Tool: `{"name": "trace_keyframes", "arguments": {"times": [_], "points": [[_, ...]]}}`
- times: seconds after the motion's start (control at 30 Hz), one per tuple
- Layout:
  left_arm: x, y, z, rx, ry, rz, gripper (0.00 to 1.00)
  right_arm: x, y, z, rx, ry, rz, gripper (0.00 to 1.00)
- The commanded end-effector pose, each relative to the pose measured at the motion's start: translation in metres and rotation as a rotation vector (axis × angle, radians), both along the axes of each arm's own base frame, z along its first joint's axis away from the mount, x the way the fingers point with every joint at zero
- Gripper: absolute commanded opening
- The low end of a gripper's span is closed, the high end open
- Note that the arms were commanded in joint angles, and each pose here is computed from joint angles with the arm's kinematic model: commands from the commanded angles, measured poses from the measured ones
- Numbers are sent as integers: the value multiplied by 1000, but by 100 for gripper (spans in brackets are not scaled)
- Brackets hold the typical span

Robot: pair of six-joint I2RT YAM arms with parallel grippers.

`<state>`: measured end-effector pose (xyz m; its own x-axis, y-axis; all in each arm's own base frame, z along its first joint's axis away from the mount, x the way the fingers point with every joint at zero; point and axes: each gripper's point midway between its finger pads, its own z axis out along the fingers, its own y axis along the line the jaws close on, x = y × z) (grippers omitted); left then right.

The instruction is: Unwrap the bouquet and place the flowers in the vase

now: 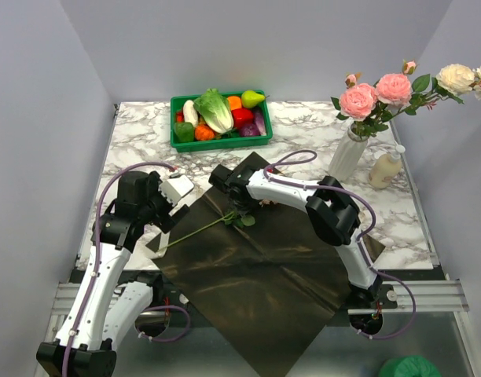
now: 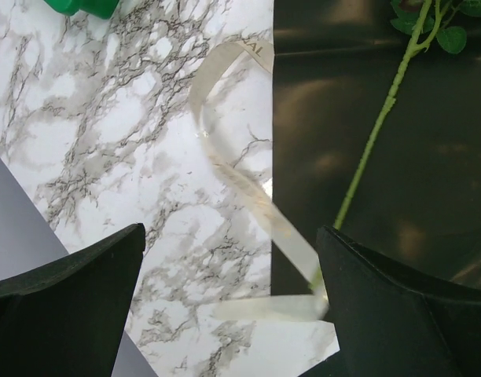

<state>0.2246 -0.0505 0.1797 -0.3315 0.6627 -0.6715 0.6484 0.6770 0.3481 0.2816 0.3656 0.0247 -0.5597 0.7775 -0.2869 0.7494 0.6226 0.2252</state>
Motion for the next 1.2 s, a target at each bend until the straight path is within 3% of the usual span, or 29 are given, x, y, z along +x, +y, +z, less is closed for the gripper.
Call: {"name": "trace_keyframes", "arguments": {"times": [0.0, 0.33, 0.53, 0.73, 0.77, 0.8, 0.83, 0.87, 0.9, 0.93, 0.97, 1.0, 1.17], "points": [[-3, 8, 0, 24, -6, 24, 99, 15, 1, 21, -18, -89, 33, 2], [2, 9, 16, -25, -25, 85, 99, 35, -5, 98, 18, -438, 131, 1], [4, 13, 22, -35, -30, 111, 99, 45, -26, 173, 6, -661, 129, 1], [7, 18, 26, -54, -19, 140, 99, 38, -56, 265, -187, -920, 162, 1], [7, 19, 27, -59, -19, 146, 99, 32, -51, 290, -154, -999, 149, 1], [8, 20, 27, -66, -20, 151, 99, 28, -65, 304, -296, -1035, 205, 1], [8, 20, 27, -72, -17, 153, 99, 25, -70, 317, -336, -1071, 220, 1], [7, 20, 29, -82, -15, 155, 99, 18, -78, 353, -234, -1190, 143, 1], [7, 17, 29, -100, -8, 143, 99, 14, -89, 366, -427, -1230, 305, 1], [6, 16, 28, -108, 4, 143, 99, 7, -98, 388, -464, -1326, 349, 1], [4, 14, 27, -117, 17, 136, 99, -10, -124, 415, -395, -1490, 258, 1], [4, 13, 25, -120, 33, 131, 99, -20, -138, 435, -548, -1577, 337, 1], [2, 9, 21, -130, 54, 110, 99, -52, -207, 506, -739, -1713, 293, 1]]}}
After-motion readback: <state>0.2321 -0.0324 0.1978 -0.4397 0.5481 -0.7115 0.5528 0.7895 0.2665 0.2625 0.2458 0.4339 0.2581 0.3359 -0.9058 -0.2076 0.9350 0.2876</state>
